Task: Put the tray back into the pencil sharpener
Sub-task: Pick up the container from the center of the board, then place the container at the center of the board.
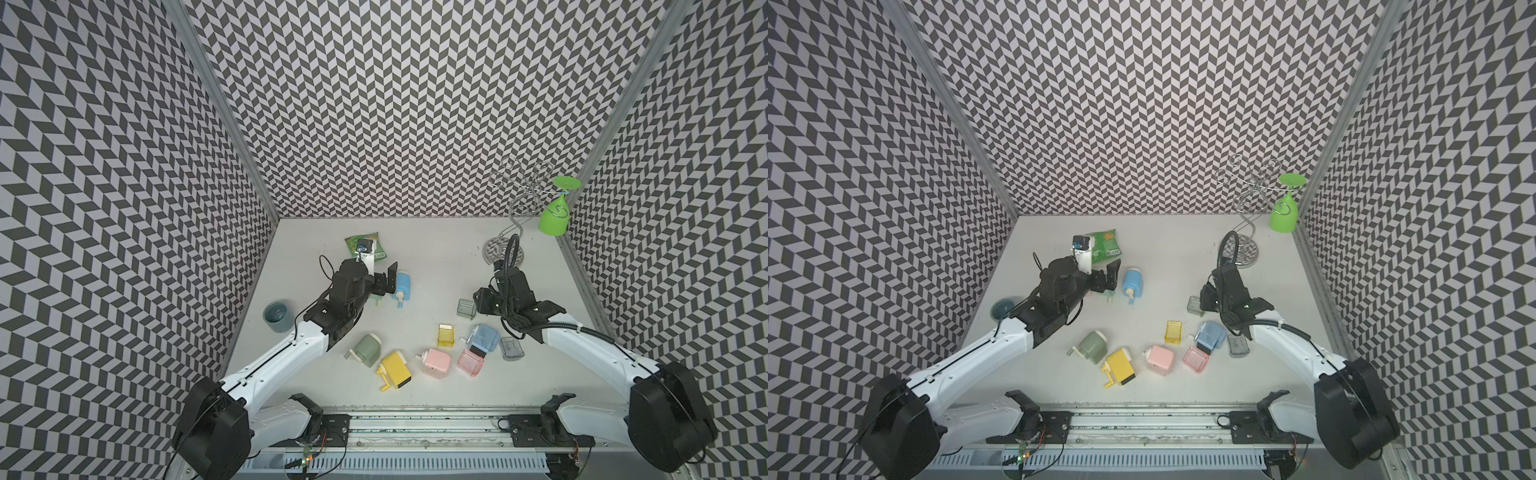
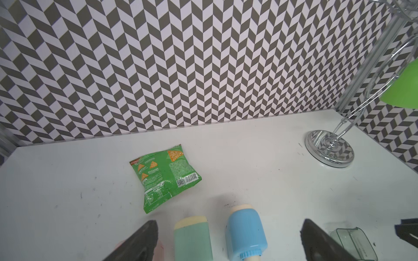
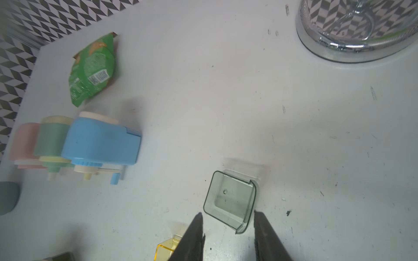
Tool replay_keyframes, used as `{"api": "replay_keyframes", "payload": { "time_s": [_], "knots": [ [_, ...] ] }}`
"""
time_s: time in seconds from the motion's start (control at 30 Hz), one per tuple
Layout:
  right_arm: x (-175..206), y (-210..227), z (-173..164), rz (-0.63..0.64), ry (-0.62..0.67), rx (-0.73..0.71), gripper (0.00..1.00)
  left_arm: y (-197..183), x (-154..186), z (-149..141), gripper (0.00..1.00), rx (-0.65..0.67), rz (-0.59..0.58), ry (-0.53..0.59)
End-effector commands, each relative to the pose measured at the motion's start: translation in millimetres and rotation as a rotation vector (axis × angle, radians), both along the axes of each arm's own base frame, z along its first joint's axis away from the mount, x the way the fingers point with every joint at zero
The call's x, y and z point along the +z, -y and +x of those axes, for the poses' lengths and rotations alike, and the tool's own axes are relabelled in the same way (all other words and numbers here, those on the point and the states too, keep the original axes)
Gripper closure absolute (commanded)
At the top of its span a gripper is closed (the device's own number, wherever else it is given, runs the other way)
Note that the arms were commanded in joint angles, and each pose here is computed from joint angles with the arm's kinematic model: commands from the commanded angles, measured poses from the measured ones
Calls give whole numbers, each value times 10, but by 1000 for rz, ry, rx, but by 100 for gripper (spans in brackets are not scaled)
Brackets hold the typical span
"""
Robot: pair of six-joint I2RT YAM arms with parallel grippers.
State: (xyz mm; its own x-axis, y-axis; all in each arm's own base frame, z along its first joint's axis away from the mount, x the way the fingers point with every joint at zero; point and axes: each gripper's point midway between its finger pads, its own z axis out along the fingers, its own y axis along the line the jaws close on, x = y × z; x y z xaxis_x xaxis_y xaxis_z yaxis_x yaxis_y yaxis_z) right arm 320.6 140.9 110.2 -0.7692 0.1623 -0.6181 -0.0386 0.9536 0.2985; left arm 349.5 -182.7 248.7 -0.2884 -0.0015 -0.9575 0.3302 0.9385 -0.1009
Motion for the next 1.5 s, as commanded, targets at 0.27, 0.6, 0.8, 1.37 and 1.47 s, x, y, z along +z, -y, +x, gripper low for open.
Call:
{"api": "replay_keyframes", "payload": {
  "time_s": [0.27, 0.6, 0.8, 1.37, 1.47],
  "knots": [
    [-421, -8, 8, -5, -84, -45, 63, 80, 284, -74, 1, -58, -90, 78],
    [-599, -28, 155, 1, -99, -99, 76, 84, 281, -86, 1, -64, -91, 75],
    [-675, -16, 206, -14, -108, -118, 87, 84, 289, -91, 0, -66, -92, 76],
    [-601, 12, 606, -137, -67, -135, 100, 94, 278, -94, 0, -73, -87, 75],
    [-629, 21, 670, -162, -71, -132, 100, 101, 262, -92, 1, -76, -82, 71]
  ]
}}
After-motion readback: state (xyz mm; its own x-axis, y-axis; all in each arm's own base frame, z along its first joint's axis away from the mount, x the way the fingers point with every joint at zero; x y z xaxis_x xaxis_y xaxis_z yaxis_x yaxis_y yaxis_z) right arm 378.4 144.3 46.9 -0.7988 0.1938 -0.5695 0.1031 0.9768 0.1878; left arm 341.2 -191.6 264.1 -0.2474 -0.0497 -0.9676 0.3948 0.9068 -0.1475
